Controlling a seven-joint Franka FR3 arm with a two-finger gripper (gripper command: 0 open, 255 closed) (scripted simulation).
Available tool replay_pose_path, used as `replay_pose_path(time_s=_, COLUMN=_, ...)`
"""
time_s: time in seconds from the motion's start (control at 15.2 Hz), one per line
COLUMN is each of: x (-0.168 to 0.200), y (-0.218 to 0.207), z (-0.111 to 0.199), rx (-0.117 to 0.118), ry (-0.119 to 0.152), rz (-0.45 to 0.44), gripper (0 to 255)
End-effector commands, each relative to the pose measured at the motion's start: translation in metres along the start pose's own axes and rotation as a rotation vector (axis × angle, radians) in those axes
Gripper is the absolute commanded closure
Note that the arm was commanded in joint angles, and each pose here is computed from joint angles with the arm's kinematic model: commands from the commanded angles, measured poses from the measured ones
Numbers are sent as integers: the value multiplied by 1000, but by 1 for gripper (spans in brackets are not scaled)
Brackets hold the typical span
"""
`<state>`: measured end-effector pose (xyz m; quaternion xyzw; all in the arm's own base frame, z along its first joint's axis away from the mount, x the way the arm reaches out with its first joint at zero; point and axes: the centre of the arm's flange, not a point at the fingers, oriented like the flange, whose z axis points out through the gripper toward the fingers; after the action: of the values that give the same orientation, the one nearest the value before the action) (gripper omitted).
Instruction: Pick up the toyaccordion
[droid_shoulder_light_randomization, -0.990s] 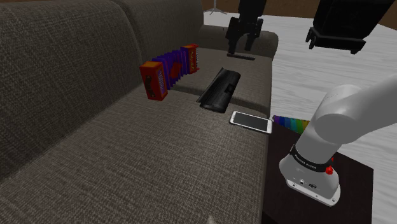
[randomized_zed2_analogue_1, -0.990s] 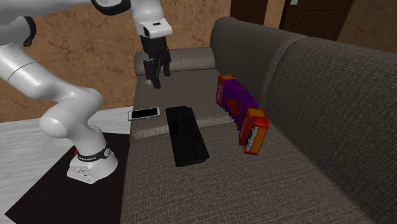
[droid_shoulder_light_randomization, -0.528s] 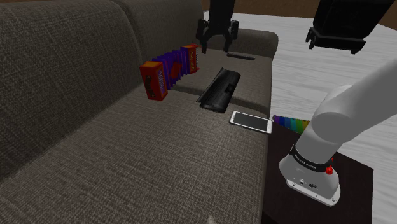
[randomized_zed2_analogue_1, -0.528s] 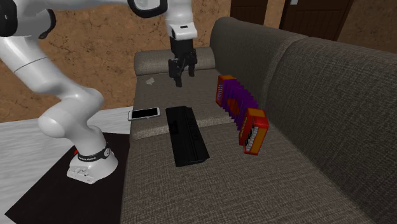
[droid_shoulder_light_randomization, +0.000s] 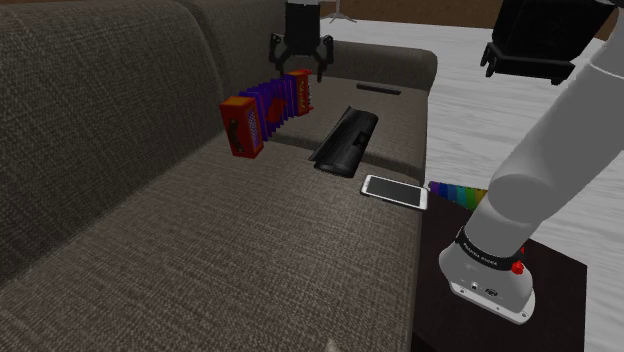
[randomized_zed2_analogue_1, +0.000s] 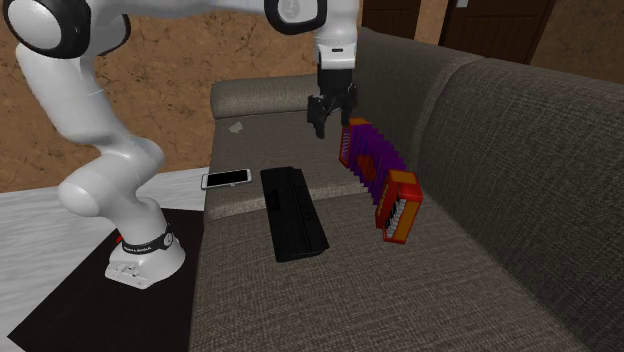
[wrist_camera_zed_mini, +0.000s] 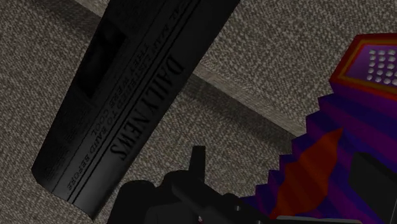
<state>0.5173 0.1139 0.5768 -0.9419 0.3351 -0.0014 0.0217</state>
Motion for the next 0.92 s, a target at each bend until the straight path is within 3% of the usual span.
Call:
replay_pose_path(time_s=0.0, x=22, y=-21, z=7, rx=-7, ry=-4, rz=83, gripper=0)
replay_pose_path(time_s=0.53, x=115, y=-74, z=30, rx=-36, ry=-17, rz=388, gripper=0)
replay_pose_path(time_s=0.86, x=118, y=-75, z=52, rx=-37, ry=-18, rz=397, gripper=0)
